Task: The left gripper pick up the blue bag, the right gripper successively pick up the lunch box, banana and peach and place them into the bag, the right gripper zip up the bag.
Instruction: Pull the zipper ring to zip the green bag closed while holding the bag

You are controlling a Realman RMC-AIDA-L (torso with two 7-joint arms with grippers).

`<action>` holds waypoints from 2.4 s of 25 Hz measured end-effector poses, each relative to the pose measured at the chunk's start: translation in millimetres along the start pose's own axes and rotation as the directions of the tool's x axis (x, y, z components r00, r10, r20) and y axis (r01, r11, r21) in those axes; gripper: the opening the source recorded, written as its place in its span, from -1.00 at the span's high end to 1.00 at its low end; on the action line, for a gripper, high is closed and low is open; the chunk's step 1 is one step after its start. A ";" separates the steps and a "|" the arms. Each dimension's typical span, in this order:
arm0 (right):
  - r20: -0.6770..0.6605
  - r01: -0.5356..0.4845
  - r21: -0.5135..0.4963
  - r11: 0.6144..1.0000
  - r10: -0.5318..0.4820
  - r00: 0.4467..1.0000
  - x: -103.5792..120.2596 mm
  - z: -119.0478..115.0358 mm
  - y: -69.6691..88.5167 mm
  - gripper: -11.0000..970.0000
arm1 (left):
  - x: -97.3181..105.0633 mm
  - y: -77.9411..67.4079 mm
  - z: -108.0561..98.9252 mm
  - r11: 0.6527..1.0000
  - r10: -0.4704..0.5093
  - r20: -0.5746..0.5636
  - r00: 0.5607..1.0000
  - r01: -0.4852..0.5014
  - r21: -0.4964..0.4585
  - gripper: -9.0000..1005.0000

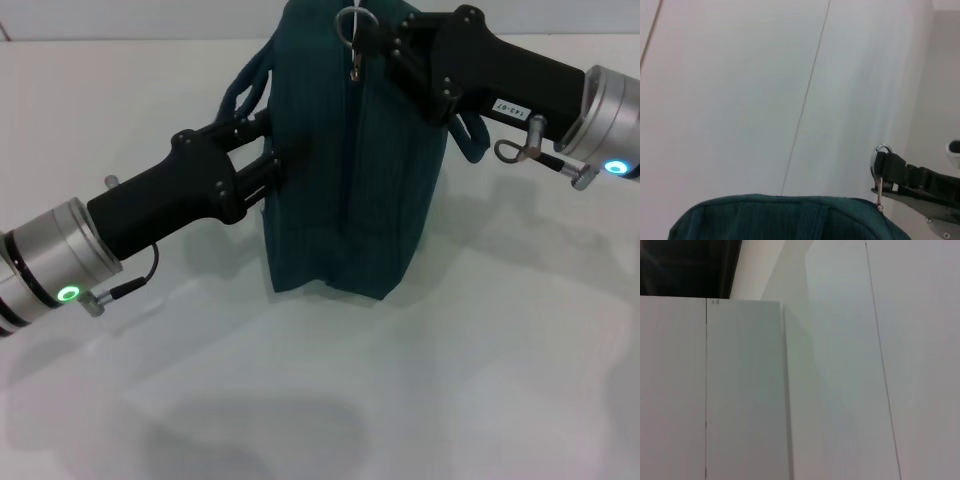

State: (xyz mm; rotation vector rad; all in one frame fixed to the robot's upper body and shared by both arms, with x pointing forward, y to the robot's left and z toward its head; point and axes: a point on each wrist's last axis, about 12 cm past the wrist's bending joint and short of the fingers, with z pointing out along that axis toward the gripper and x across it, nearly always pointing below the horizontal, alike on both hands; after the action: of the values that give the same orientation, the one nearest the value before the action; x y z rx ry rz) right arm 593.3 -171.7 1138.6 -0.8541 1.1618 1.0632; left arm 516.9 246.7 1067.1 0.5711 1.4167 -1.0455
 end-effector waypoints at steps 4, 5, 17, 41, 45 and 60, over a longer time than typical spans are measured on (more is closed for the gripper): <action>0.002 0.000 0.002 1.000 0.000 1.000 -0.2 0.0 -0.1 0.96 | -0.2 0.0 1.1 1.000 0.002 -0.005 1.000 -0.002 0.007 -0.18; 0.004 0.000 0.003 1.000 0.000 1.000 -0.4 0.0 -0.3 0.96 | -0.1 -0.2 1.5 1.000 0.002 -0.008 1.000 -0.002 0.011 -0.09; 0.020 -0.005 0.022 1.000 0.005 1.000 -1.4 -1.9 -1.6 0.96 | -3.9 -3.6 5.4 0.996 0.019 -0.024 1.000 -0.016 0.084 0.68; 0.051 -0.033 0.071 0.997 0.030 0.998 -4.7 -4.4 -7.1 0.96 | -0.3 -16.0 0.3 0.980 -0.004 -0.083 0.997 0.021 0.200 0.89; 0.050 -0.040 0.072 0.997 0.036 0.998 -5.2 -3.3 -7.8 0.96 | 1.8 -21.0 -0.3 0.968 -0.003 -0.110 0.994 0.030 0.248 0.89; -0.017 -0.086 0.142 0.986 0.089 0.996 3.0 -2.0 -16.4 0.96 | 5.1 -39.9 -23.0 0.933 -0.014 -0.115 0.993 0.054 0.356 0.89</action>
State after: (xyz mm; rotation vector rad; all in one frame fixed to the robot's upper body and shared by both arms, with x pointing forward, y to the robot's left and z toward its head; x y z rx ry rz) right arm 608.6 -177.8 1135.2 -0.7123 1.2882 1.0311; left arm 470.6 246.2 1069.4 0.8832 1.3409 -1.3304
